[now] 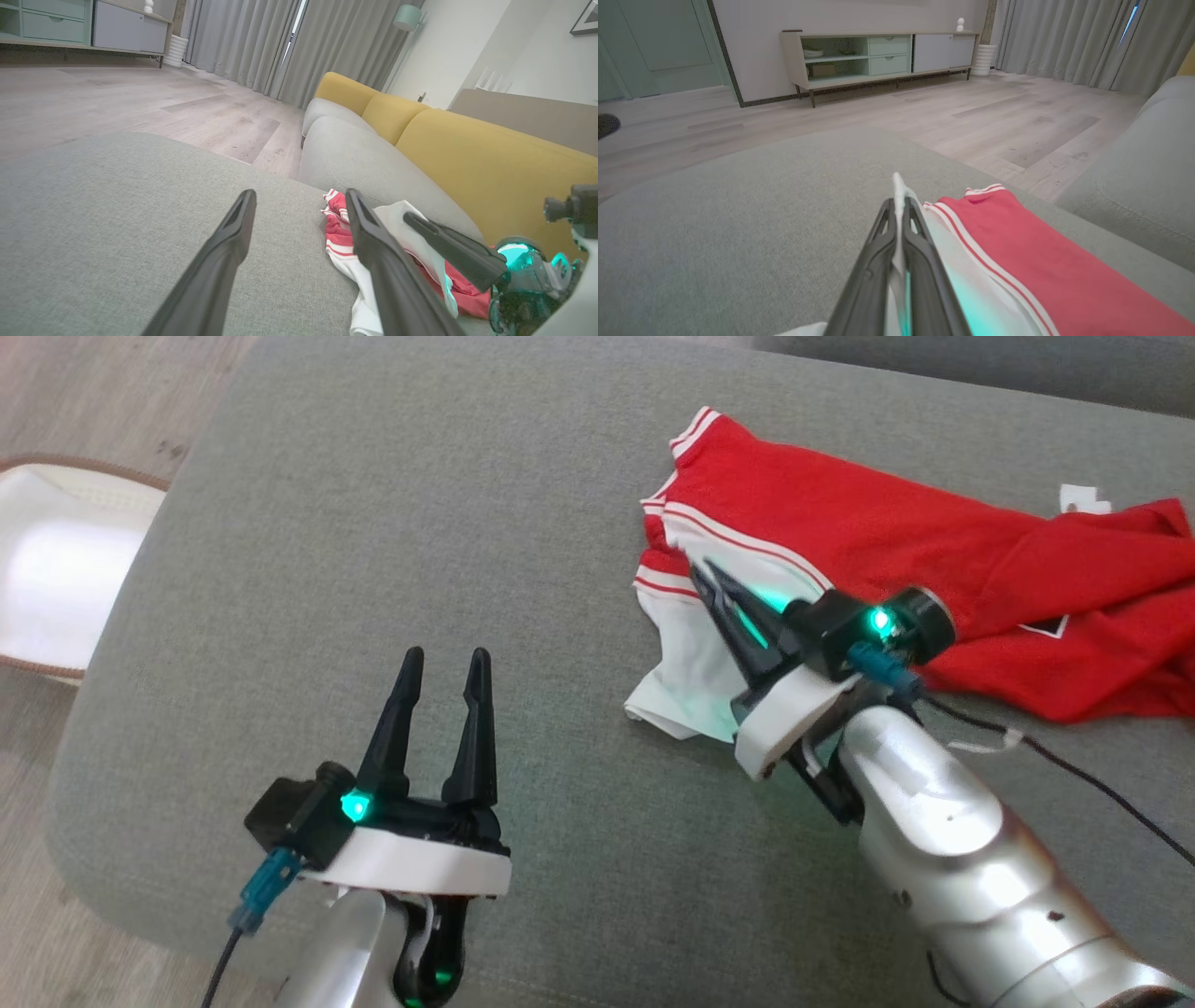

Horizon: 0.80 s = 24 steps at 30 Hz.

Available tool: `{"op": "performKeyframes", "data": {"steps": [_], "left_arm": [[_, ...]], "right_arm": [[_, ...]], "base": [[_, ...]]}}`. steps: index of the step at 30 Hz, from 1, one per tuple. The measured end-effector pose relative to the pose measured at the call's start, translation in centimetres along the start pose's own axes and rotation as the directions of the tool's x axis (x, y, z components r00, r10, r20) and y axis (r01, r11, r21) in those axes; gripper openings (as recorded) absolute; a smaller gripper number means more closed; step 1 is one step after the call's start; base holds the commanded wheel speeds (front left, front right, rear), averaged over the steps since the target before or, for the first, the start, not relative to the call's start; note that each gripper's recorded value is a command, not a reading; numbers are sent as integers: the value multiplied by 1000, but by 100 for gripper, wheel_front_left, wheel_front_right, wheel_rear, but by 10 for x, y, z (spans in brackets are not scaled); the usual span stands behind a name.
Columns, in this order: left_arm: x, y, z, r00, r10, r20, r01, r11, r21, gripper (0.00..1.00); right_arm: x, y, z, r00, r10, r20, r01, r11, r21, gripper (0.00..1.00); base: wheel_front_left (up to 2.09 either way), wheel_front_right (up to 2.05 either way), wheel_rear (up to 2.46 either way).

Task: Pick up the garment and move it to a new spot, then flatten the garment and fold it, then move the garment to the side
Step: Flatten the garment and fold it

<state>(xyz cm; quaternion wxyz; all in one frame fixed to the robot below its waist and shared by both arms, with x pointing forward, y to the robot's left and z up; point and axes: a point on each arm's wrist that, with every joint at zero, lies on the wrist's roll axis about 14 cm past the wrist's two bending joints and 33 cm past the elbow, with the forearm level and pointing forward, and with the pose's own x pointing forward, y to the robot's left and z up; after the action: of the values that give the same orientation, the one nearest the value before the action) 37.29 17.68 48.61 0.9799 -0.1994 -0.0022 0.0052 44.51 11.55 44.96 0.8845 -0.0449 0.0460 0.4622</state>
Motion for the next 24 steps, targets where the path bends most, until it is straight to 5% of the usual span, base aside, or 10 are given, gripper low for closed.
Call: {"op": "performKeyframes", "data": {"steps": [5,14,18,20,21,23,24], "left_arm": [[1,-2,0,1000,-8,1,8,1000,0,100],[-3,4,-8,1000,16,-25,-16,1000,-12,100],[-2,10,-8,999,37,-33,-38,999,-10,100],[-1,13,-7,999,43,-33,-44,999,-9,100],[-1,15,-7,998,49,-33,-49,999,-5,100],[-2,17,-8,998,57,-40,-57,998,-6,100],[-3,18,-10,997,61,-45,-61,998,-5,100]], "right_arm": [[3,-26,32,996,-43,80,45,999,-29,0],[16,-131,92,979,-165,118,186,962,-199,0],[29,-196,132,955,-254,151,290,910,-298,0],[36,-216,155,940,-279,198,332,886,-324,48],[39,-224,164,930,-295,220,354,881,-313,38],[46,-235,181,913,-312,263,385,873,-300,100],[50,-239,185,908,-318,271,394,868,-301,100]], "base": [[0,0,0],[0,0,0],[0,0,0],[0,0,0],[0,0,0],[0,0,0],[0,0,0]]}}
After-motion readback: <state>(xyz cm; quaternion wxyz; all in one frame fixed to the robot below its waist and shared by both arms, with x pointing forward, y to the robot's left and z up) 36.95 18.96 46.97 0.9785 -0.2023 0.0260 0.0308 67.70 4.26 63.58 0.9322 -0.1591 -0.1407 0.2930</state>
